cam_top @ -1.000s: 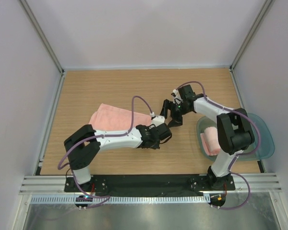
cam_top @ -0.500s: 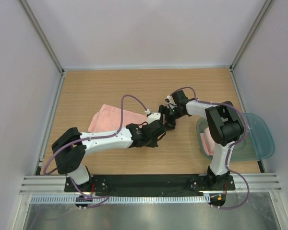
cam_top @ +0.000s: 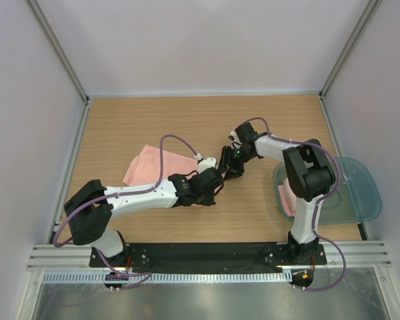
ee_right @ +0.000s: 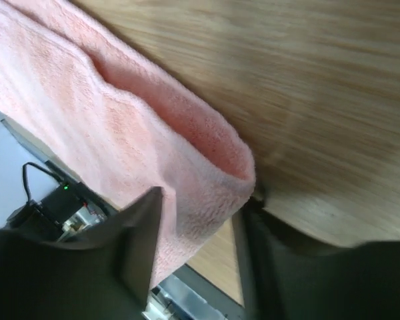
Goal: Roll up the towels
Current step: Roll the towel
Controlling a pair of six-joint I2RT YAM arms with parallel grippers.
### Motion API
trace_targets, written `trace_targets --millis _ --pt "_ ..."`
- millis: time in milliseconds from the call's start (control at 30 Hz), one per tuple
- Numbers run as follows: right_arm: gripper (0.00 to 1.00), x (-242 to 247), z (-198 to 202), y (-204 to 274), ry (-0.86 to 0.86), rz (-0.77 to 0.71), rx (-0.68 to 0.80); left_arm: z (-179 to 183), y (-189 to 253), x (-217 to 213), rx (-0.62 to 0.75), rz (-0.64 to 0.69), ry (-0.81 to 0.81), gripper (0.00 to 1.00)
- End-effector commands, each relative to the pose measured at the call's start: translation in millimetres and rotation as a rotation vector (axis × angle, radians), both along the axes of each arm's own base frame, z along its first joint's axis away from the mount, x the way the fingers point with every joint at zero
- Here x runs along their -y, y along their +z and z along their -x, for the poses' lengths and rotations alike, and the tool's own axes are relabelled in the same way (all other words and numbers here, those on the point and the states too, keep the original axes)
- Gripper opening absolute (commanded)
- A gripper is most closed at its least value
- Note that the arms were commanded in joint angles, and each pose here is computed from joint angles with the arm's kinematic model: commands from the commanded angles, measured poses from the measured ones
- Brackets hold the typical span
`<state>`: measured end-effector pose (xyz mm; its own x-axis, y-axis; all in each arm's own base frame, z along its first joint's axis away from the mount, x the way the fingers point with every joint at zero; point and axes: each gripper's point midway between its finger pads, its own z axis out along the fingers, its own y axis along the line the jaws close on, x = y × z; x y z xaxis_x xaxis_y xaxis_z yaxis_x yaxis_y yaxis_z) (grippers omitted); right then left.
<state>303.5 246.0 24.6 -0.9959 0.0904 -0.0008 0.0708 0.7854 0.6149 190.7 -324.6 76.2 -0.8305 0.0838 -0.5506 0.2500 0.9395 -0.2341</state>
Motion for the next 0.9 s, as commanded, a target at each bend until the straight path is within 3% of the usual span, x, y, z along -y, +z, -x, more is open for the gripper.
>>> trace_targets --millis 0,67,200,433,600,867 --pt "0.6 24 -28 22 -0.006 0.147 0.148 6 20 5 -0.003 0.076 -0.009 0.0" --pt "0.76 41 -37 32 -0.028 0.242 0.196 8 22 7 -0.009 0.086 -0.025 0.0" --pt "0.83 68 -54 56 -0.089 0.362 0.282 9 33 12 -0.005 0.114 -0.048 0.0" --pt "0.84 98 -70 110 -0.205 0.399 0.41 6 55 15 -0.005 0.191 -0.01 0.0" --pt "0.84 97 -67 126 -0.194 0.378 0.446 6 51 4 -0.082 0.265 0.13 0.0" --pt "0.84 71 -56 144 -0.136 0.225 0.493 -1 45 -28 -0.263 0.487 0.394 0.0"
